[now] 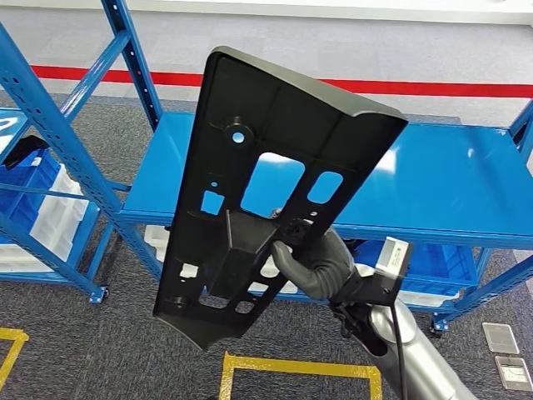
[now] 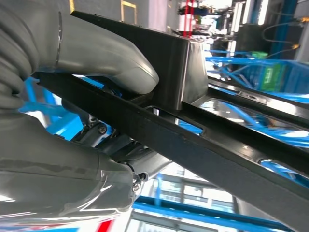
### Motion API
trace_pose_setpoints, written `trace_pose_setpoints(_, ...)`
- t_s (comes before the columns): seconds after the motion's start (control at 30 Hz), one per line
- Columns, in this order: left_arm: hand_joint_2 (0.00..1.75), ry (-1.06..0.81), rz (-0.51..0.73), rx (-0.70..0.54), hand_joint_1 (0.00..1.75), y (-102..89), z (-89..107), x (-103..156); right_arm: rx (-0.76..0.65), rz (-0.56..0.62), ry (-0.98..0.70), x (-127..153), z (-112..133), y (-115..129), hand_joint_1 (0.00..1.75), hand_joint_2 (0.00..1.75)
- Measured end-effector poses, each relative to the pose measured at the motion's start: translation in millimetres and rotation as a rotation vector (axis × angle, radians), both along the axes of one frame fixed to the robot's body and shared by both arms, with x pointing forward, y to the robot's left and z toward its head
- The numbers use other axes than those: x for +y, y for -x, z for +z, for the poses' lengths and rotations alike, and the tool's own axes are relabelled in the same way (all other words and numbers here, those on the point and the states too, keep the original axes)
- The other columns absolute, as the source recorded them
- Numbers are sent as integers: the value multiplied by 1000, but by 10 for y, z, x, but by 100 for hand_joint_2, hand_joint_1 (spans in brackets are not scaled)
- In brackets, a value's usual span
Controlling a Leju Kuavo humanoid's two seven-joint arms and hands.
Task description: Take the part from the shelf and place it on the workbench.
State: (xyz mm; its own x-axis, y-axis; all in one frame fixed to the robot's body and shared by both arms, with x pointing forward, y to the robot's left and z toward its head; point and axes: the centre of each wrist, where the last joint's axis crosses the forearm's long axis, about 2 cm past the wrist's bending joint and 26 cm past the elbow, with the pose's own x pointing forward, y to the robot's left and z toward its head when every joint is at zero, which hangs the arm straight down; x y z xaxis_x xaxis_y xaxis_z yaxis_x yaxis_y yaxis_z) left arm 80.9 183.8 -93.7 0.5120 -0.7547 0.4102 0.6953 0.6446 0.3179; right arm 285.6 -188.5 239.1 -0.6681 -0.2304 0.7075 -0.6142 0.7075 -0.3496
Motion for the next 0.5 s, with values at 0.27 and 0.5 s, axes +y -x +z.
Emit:
trace_pose_setpoints(0.27,175,-5,8,10,0,19,-5,5,-157,-51,-13,-26,138,144,175,175)
trace_pose_setpoints(0.5,175,-5,8,13,0,38,-9,7,-241,-90,-8,-40,190,237,175,175)
